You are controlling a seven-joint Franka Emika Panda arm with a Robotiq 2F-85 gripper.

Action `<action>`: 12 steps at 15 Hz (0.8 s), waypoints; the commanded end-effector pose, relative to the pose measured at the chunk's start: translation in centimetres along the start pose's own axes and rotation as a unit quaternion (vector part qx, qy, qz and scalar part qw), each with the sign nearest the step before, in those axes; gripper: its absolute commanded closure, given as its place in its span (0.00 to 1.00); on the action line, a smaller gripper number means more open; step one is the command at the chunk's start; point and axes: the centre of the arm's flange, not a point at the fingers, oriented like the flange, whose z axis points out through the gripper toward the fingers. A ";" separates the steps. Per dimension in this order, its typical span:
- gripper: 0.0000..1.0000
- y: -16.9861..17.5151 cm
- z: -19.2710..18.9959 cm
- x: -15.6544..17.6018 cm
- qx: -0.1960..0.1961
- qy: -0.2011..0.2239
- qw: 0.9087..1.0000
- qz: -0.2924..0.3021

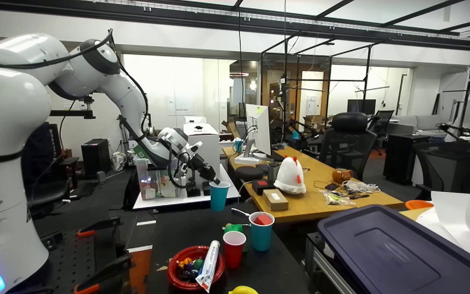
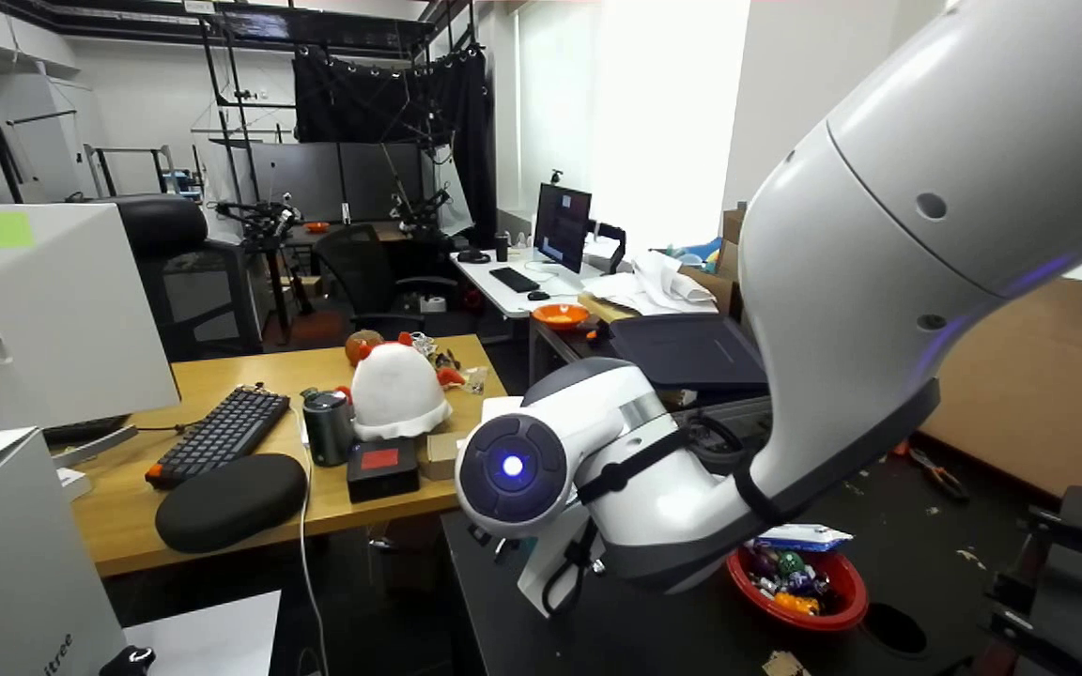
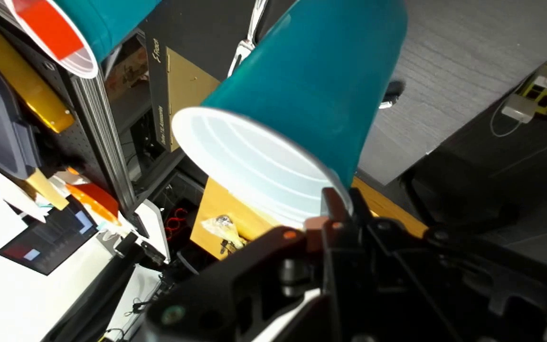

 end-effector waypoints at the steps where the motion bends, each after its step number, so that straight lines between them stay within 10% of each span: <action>1: 0.99 1.8 -0.5 -2.9 -0.007 0.012 1.000 0.027; 12: 0.99 3.3 1.6 -5.0 0.038 0.025 0.999 0.018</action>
